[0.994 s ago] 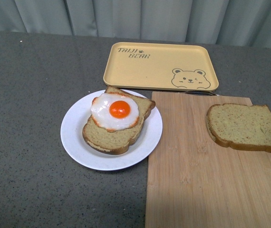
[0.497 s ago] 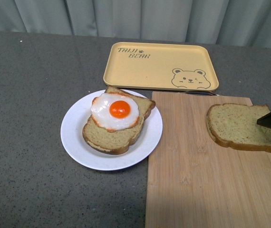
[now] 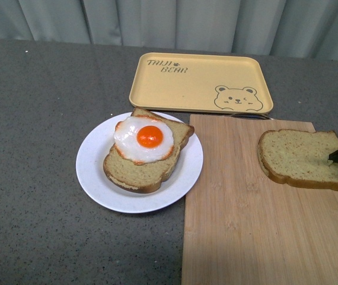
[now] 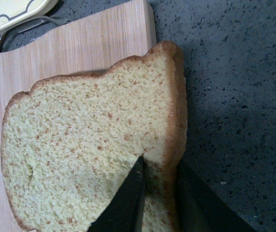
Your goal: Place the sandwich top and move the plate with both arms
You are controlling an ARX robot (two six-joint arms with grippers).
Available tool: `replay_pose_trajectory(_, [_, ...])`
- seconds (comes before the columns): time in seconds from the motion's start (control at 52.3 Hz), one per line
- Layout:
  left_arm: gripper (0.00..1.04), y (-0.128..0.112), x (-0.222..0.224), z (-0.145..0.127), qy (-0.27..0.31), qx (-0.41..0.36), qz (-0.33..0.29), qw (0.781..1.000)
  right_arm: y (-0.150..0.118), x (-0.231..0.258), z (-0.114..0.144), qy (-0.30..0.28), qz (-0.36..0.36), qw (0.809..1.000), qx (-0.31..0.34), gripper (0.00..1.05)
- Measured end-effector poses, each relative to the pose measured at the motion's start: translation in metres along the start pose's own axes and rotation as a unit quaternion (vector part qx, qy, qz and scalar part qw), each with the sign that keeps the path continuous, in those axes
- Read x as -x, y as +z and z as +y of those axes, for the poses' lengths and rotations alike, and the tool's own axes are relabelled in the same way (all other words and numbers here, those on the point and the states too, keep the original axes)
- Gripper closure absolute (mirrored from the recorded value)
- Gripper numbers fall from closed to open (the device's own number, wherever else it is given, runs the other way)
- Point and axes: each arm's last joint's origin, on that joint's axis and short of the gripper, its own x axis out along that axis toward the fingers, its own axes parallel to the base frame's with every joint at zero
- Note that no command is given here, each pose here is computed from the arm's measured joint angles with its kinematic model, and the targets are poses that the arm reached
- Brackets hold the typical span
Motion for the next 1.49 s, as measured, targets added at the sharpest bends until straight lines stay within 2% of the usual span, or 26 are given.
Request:
replay_pose_trajectory(0.115, [0.07,0.000,0.000,0.000,0.000,0.000,0.000,1.000,0.004,0.015,0.008,0.019,-0.005,1.000,0.003,1.04])
replay_pose_trajectory(0.306, [0.07,0.000,0.000,0.000,0.000,0.000,0.000,1.000,0.018,0.048,0.034,0.112,-0.048,0.992,0.018,1.03])
replay_pose_trajectory(0.421, [0.07,0.000,0.000,0.000,0.000,0.000,0.000,1.000,0.024,0.061,0.062,0.193,-0.063,0.978,0.038,1.03])
replay_pose_trajectory(0.516, [0.07,0.000,0.000,0.000,0.000,0.000,0.000,1.000,0.024,0.054,0.085,0.239,-0.045,0.969,0.055,1.03])
replay_pose_trajectory(0.669, [0.07,0.000,0.000,0.000,0.000,0.000,0.000,1.000,0.030,0.015,0.125,0.294,0.004,0.951,0.091,1.03])
replay_pose_trajectory(0.803, [0.07,0.000,0.000,0.000,0.000,0.000,0.000,1.000,0.030,-0.027,0.151,0.318,0.056,0.941,0.104,1.03])
replay_pose_trajectory(1.032, [0.07,0.000,0.000,0.000,0.000,0.000,0.000,1.000,0.025,-0.060,0.172,0.333,0.100,0.930,0.116,1.03])
replay_pose_trajectory(1.395, [0.07,0.000,0.000,0.000,0.000,0.000,0.000,1.000,0.009,-0.085,0.179,0.317,0.133,0.932,0.112,1.03])
replay_pose_trajectory(1.415, [0.07,0.000,0.000,0.000,0.000,0.000,0.000,1.000,0.009,-0.085,0.179,0.316,0.133,0.933,0.113,1.02])
replay_pose_trajectory(1.491, [0.07,0.000,0.000,0.000,0.000,0.000,0.000,1.000,0.011,-0.084,0.174,0.303,0.113,0.940,0.113,0.86])
